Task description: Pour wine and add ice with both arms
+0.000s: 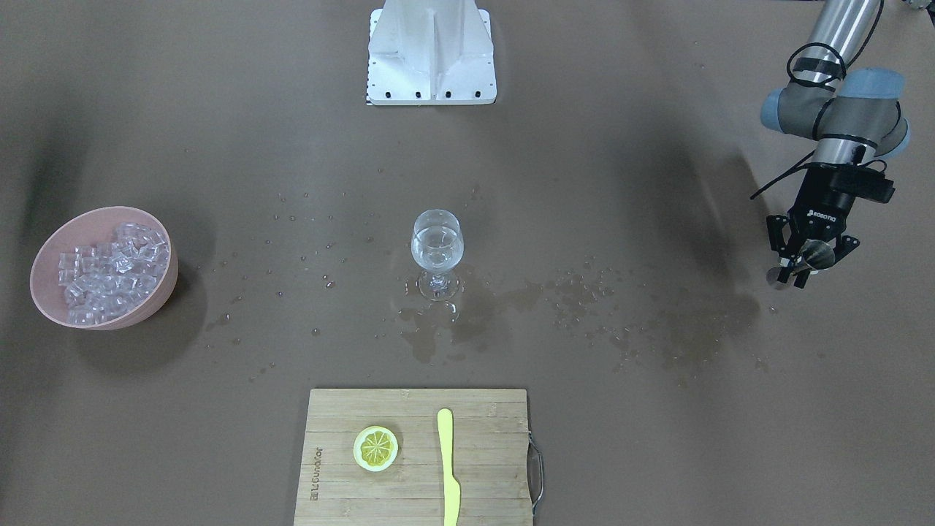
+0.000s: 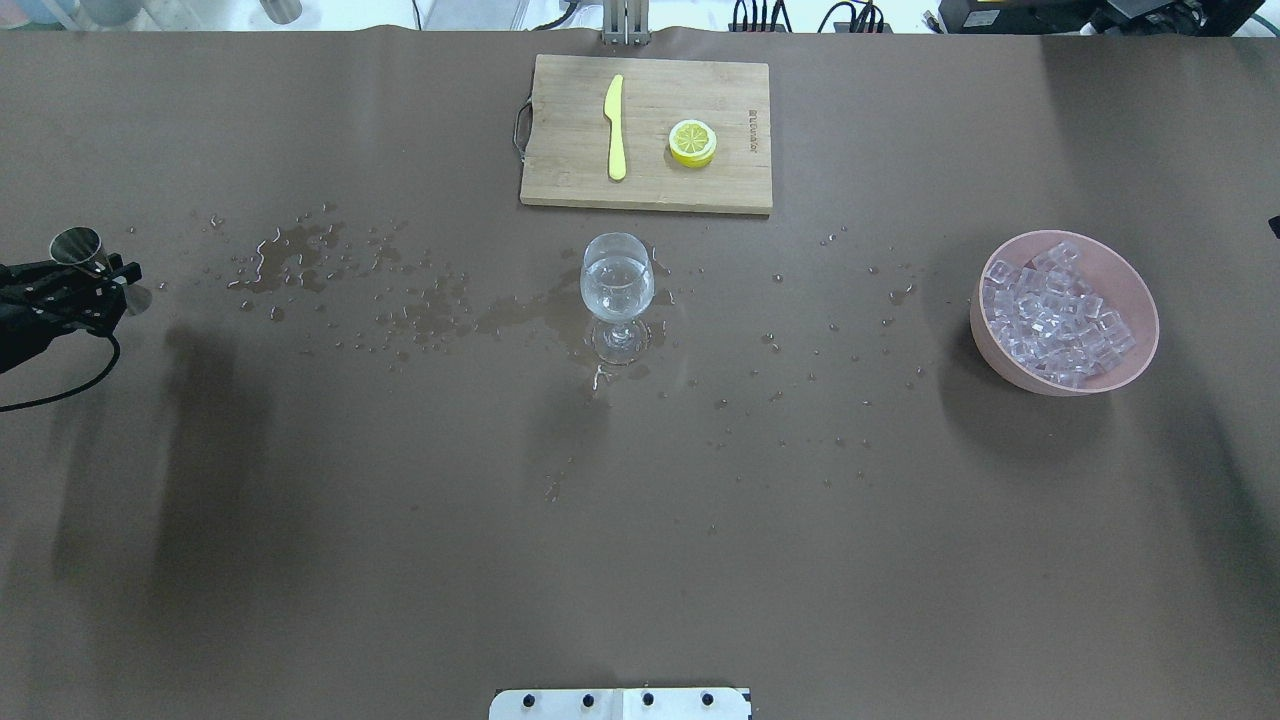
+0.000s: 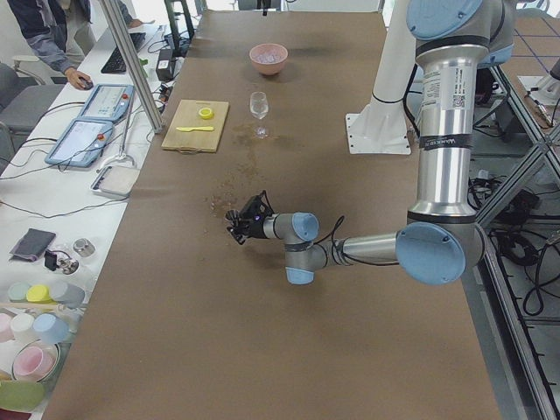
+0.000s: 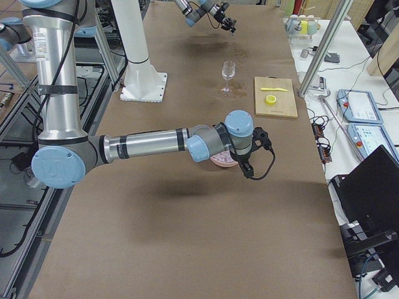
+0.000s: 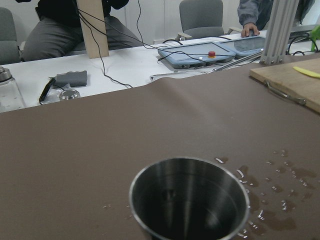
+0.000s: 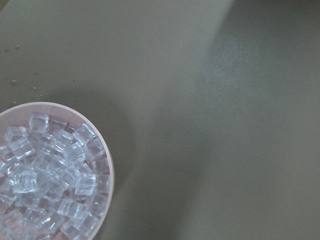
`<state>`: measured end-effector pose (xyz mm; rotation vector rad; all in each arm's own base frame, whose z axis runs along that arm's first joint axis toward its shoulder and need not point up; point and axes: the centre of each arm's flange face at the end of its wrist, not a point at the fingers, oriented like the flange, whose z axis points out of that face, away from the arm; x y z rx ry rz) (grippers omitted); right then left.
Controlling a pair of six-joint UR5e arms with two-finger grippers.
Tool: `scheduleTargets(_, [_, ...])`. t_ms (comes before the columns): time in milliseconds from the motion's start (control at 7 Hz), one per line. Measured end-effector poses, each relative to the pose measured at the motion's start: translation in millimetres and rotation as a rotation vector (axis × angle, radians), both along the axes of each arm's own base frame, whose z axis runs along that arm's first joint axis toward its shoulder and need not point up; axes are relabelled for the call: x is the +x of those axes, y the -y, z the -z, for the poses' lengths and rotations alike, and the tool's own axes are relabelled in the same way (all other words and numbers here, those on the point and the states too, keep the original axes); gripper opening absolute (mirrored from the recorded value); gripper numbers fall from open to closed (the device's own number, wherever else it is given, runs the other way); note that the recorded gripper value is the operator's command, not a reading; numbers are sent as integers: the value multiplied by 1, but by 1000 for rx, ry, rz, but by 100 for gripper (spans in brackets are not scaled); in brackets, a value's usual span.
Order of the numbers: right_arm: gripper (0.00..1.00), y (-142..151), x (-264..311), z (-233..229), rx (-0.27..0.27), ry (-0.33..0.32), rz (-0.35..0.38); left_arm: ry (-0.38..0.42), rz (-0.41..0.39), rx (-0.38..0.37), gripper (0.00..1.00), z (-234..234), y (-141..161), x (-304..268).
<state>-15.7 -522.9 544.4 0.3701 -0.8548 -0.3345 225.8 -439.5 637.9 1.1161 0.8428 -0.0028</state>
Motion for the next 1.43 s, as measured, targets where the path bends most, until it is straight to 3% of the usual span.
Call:
scheduleTargets(286, [100, 0, -4, -1, -1, 2, 4, 26, 4, -21, 2, -17, -1, -5])
scheduleTargets(429, [100, 0, -5, 0, -1, 3, 6, 25, 5, -27, 37, -20, -1, -5])
scheduleTargets(571, [100, 0, -5, 0, 0, 2, 6, 22, 6, -31, 98, -20, 0, -5])
scheduleTargets(1429, [100, 0, -7, -2, -5, 1, 10, -76, 14, -60, 98, -11, -2, -17])
